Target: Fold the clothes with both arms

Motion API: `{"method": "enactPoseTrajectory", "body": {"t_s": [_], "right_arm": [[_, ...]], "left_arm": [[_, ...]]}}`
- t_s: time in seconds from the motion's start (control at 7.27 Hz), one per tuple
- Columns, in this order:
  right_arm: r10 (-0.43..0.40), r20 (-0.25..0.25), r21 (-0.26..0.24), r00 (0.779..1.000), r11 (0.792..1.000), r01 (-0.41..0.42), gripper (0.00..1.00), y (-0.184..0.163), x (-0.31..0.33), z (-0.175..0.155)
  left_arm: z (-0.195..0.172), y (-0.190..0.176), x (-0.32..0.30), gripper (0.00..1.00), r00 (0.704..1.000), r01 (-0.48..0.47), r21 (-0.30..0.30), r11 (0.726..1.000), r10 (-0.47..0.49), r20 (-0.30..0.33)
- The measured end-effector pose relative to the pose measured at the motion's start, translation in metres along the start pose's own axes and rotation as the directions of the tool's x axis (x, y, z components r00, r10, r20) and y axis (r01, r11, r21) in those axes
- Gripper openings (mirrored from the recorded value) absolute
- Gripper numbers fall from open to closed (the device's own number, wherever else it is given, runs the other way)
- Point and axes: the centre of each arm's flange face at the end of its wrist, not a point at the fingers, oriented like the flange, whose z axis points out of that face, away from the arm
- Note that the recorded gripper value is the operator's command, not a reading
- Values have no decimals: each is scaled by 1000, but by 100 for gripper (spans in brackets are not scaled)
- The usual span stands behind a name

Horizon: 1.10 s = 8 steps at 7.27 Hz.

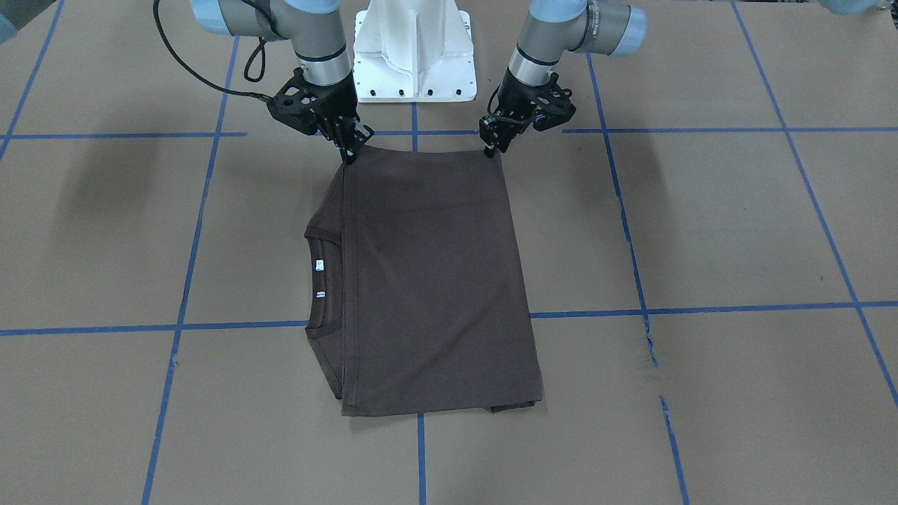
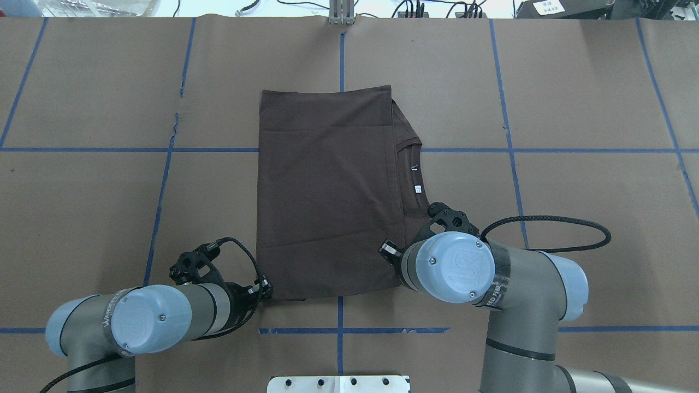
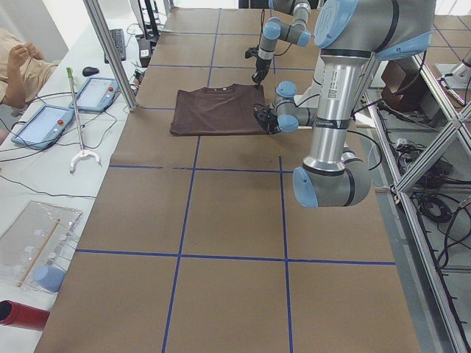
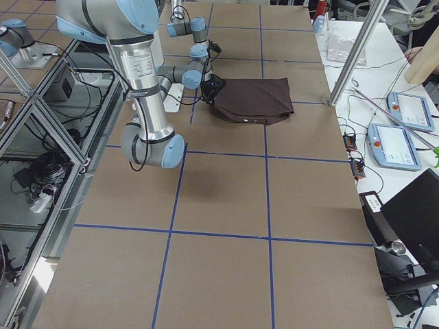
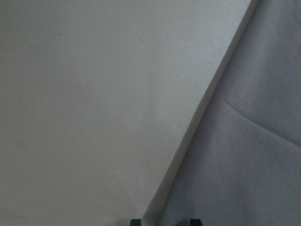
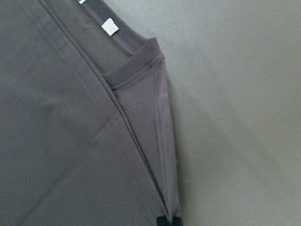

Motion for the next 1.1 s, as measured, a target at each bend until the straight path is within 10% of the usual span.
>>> {"method": "enactPoseTrajectory", "body": {"t_s": [0.14, 0.69, 1.1], "right_arm": [[0, -1, 0, 1000, 1000, 0, 0, 0, 0, 0], [-2, 0, -1, 1000, 1000, 2, 0, 0, 1, 0], [-9, 12, -34, 1000, 999, 10, 0, 18, 10, -43]], "left_arm": [[1, 0, 0, 0, 1000, 1, 0, 1000, -1, 1], [-13, -2, 7, 0, 1000, 8, -4, 1000, -9, -21], [-96, 4, 25, 0, 999, 11, -18, 1000, -12, -36]]}}
